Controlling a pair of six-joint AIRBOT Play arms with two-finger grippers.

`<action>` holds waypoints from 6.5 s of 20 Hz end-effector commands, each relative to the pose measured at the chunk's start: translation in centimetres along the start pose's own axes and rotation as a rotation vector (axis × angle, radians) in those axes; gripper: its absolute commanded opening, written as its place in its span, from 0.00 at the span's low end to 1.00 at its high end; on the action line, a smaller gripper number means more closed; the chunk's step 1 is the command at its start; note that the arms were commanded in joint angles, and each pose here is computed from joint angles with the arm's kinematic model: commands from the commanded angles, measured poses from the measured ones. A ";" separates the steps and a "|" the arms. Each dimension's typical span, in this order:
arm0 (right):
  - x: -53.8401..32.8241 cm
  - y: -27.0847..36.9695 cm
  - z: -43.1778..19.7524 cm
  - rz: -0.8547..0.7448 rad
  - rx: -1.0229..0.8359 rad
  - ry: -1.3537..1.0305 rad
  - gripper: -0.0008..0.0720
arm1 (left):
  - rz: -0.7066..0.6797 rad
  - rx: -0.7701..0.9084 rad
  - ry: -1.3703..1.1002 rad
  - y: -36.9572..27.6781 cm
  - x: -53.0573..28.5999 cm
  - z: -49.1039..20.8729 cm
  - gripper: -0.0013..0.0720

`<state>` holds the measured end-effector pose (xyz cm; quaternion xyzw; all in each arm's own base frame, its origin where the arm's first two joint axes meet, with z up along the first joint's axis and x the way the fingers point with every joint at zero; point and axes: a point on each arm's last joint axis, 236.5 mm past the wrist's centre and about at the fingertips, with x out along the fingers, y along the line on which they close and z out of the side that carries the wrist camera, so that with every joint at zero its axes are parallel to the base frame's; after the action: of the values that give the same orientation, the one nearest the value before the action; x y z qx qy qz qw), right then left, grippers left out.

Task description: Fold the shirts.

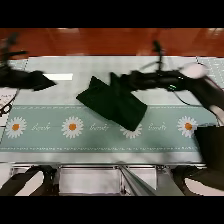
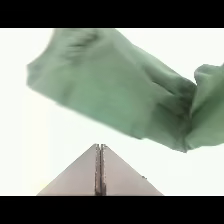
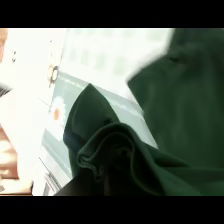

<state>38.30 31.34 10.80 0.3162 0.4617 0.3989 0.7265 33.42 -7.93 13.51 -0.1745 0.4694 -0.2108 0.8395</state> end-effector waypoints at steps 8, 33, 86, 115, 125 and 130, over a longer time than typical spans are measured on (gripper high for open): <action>14.7 -3.4 2.1 0.072 0.134 0.126 0.23 | 0.061 -0.047 -0.098 1.7 -2.5 -3.3 0.04; -5.4 -20.9 -13.3 -0.415 0.518 -0.026 0.57 | -0.064 -0.014 -0.126 -3.7 3.3 -0.7 0.04; -53.2 -13.2 -28.8 -1.362 1.298 -0.361 0.58 | 0.106 0.052 -0.526 0.8 -3.3 9.9 0.04; -19.8 -23.8 2.4 -0.940 0.113 0.054 0.05 | 0.187 -0.008 0.149 5.8 10.4 0.9 0.04; -19.9 -23.9 2.5 -0.946 0.107 0.049 0.05 | 0.186 -0.008 0.149 5.7 10.4 0.8 0.04; -19.9 -23.9 2.5 -0.946 0.107 0.049 0.05 | 0.186 -0.007 0.149 5.7 10.4 0.8 0.04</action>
<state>42.41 2.17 0.31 0.0991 0.5916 0.0067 0.8001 40.13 -8.35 3.74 -0.1171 0.5449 -0.1430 0.8179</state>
